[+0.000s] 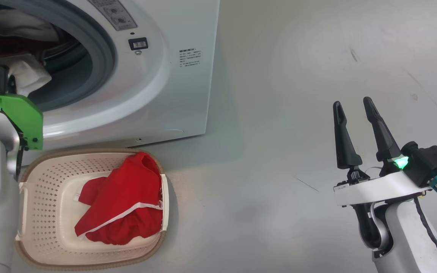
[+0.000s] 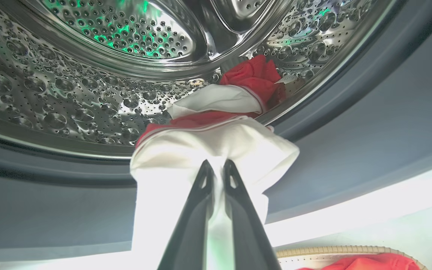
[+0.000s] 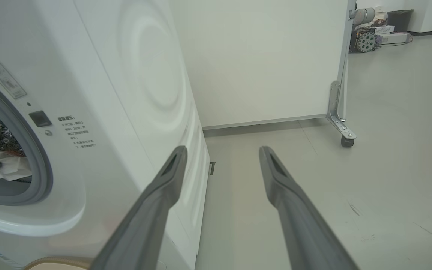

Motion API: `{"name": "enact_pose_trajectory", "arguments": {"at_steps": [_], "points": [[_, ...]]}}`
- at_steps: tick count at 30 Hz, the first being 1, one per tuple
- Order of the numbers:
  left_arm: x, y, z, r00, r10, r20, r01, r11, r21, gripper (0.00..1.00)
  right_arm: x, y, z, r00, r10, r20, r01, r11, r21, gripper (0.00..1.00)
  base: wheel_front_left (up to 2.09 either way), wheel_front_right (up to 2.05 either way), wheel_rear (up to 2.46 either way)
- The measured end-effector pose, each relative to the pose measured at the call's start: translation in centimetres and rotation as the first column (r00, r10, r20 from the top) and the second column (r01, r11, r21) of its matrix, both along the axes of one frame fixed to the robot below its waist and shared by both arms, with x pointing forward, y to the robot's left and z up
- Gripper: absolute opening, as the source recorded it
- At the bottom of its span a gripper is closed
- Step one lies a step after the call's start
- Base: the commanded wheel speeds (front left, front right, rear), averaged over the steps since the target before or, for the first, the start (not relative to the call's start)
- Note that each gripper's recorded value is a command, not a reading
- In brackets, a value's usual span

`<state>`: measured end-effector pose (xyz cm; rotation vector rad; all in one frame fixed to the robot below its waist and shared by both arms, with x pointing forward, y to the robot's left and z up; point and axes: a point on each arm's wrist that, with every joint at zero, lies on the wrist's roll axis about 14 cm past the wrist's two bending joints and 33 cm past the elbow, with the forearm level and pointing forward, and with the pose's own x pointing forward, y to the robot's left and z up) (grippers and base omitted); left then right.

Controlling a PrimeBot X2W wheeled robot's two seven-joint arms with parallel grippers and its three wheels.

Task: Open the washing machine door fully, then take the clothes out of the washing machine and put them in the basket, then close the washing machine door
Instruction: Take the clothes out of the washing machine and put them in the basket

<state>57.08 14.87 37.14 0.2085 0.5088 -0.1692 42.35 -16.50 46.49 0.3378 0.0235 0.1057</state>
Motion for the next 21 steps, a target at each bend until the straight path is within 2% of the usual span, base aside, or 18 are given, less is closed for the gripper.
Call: {"name": "enact_pose_trajectory", "arguments": {"at_steps": [21], "points": [[-8.0, -0.1, 3.9, 0.992, -0.032, 0.125, 0.042, 0.996, -0.082, 0.0, -2.8, 2.9, 3.0, 0.994, 0.087, 0.069, -0.088, 0.996, 0.011, 1.0, 0.0, 0.0, 0.0]]}}
